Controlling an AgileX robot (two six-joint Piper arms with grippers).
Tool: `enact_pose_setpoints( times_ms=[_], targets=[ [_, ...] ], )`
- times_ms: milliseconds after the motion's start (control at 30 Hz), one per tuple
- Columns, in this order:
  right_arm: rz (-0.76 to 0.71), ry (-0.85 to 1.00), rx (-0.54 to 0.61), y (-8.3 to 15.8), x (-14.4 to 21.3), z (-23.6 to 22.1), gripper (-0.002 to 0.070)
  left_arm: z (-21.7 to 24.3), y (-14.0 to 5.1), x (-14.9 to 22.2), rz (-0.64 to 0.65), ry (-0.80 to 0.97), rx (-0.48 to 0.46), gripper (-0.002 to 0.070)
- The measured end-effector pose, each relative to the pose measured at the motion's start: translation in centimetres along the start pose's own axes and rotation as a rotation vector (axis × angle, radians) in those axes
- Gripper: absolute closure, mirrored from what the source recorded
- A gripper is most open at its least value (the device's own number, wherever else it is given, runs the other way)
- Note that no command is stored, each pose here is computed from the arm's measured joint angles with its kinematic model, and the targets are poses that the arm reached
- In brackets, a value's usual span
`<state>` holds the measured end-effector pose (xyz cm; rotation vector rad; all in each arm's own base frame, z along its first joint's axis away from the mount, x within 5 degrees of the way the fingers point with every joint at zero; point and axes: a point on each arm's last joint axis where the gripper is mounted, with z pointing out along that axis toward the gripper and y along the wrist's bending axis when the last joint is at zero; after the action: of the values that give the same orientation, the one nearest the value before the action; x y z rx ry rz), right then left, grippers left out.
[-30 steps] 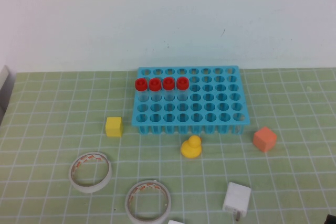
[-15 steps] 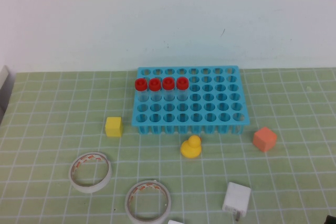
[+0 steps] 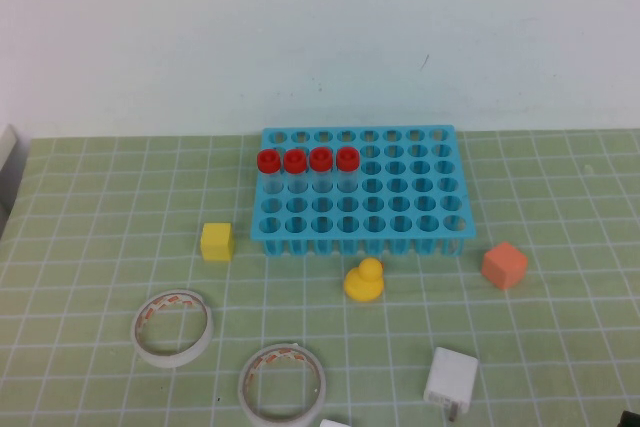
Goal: Place the test tubes
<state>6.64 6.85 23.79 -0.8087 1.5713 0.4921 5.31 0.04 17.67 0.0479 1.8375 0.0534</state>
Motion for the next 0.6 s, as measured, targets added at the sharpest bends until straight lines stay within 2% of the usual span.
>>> enact_pose_setpoints(
  times_ms=[600],
  targets=[
    [0.000,0.000,0.000,0.00,0.00,0.00,0.0678,0.00,0.00,0.00,0.007,0.000,0.000,0.0675]
  ],
)
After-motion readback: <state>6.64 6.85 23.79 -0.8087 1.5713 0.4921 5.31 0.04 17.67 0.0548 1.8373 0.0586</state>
